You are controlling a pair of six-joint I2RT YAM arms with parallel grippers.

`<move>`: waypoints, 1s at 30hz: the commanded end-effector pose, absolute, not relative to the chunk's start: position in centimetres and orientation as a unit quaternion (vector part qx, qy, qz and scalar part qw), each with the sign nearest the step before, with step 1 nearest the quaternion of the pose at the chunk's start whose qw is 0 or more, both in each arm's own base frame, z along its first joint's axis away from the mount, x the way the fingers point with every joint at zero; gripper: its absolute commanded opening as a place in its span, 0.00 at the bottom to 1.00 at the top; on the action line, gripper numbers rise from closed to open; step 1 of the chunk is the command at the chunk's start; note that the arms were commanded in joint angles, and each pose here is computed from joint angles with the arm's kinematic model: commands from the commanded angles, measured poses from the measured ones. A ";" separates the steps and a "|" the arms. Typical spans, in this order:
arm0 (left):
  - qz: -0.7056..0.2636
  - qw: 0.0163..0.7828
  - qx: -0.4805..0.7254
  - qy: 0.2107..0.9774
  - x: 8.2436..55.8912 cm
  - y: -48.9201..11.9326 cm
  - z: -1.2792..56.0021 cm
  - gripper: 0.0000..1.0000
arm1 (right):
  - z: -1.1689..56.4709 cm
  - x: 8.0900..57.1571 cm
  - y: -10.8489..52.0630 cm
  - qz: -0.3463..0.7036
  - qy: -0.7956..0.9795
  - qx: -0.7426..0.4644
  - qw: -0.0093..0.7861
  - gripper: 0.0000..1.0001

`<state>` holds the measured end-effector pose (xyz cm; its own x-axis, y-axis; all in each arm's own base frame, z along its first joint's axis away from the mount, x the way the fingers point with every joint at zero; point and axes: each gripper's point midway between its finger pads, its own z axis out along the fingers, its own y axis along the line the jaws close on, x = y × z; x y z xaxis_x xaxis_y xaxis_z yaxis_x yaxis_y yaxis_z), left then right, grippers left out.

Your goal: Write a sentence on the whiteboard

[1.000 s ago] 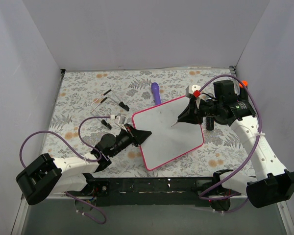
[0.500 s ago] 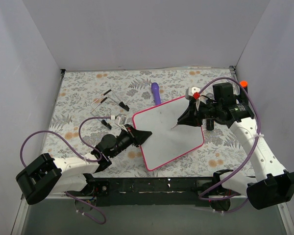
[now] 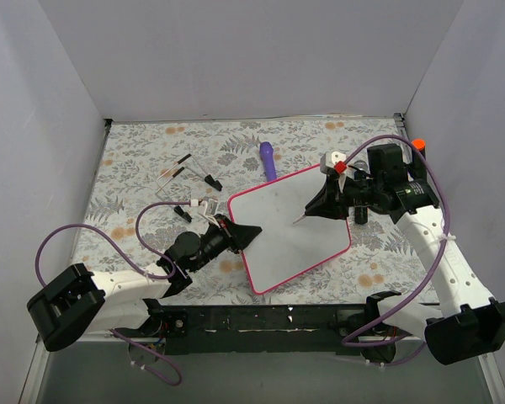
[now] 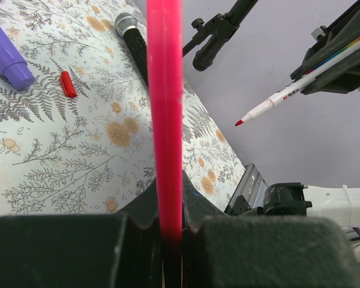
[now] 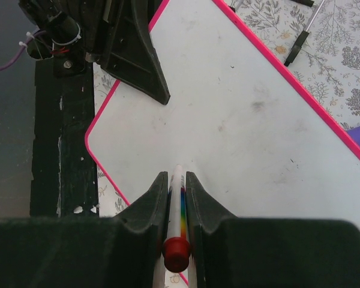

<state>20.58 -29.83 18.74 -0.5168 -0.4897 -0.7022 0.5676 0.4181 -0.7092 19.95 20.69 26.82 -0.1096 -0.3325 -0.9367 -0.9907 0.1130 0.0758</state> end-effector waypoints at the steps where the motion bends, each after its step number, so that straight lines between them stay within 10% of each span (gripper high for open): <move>1: -0.550 0.525 0.033 0.649 20.7 -29.7 21.9 0.00 | 28.0 19.1 20.8 0.414 0.602 -0.539 0.419 0.01; 30: -0.554 0.524 0.035 0.646 20.6 -30.5 22.8 0.00 | 28.8 18.5 19.7 0.391 0.605 -0.550 0.423 0.01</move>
